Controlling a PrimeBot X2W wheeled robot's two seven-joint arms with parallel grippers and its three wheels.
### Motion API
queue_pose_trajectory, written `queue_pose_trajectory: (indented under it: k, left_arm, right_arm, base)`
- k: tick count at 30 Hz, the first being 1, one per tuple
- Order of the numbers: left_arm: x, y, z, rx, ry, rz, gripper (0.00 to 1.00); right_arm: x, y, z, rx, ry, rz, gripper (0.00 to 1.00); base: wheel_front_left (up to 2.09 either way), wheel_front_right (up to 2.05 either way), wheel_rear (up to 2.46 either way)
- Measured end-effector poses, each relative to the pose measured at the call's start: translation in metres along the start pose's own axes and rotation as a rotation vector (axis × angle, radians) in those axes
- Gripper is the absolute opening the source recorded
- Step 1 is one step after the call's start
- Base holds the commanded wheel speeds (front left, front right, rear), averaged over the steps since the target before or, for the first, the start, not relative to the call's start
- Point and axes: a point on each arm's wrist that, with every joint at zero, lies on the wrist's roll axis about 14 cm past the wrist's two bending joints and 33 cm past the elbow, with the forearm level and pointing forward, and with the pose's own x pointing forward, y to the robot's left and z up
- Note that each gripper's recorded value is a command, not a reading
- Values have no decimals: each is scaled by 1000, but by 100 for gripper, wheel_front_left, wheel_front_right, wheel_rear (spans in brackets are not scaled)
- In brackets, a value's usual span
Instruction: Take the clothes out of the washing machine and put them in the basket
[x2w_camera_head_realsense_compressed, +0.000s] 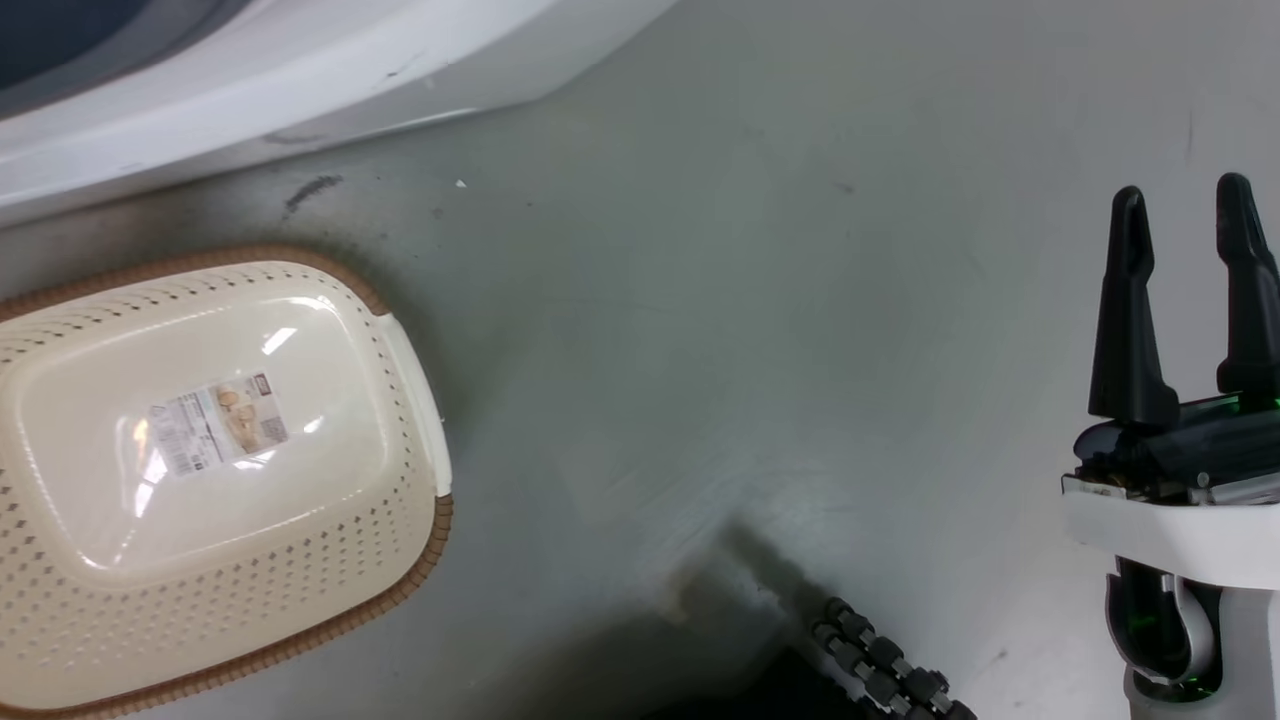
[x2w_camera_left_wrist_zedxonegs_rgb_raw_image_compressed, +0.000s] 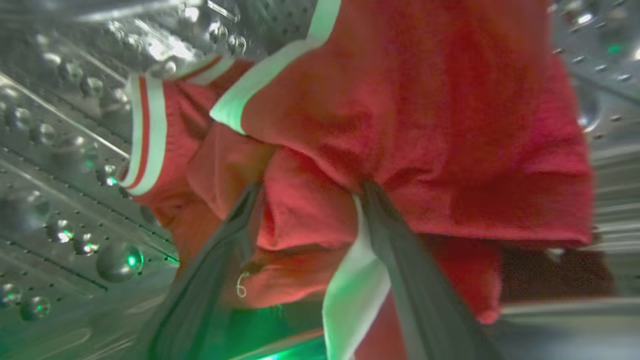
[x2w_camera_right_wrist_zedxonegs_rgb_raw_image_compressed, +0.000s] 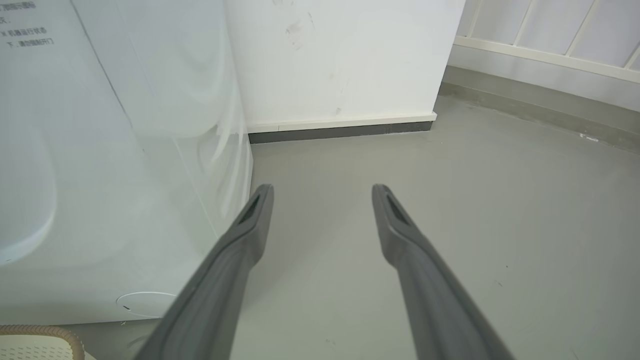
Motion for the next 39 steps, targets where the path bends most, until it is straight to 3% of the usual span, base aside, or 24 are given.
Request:
queue_pose_trajectory:
  k: [9, 16, 18, 26, 39]
  left_arm:
    - [27, -3, -25, -13, 162, -25, 100]
    - [41, -4, -34, -3, 179, -28, 100]
    - [42, -4, -34, -2, 179, -29, 0]
    - [34, -3, -17, 23, 73, -23, 0]
    - [-19, -9, 24, 70, -307, -17, 0]
  right_arm:
    - [3, -7, -13, -12, 33, -20, 100]
    - [4, -9, -20, -15, 52, -27, 100]
    - [4, -9, -21, -13, 54, -28, 100]
    - [6, -6, -12, -11, 26, -16, 100]
    - [-9, -3, 34, -8, -77, -4, 100]
  base:
    - [0, 0, 0]
    - [0, 0, 0]
    - [0, 0, 0]
    - [0, 0, 0]
    - [0, 0, 0]
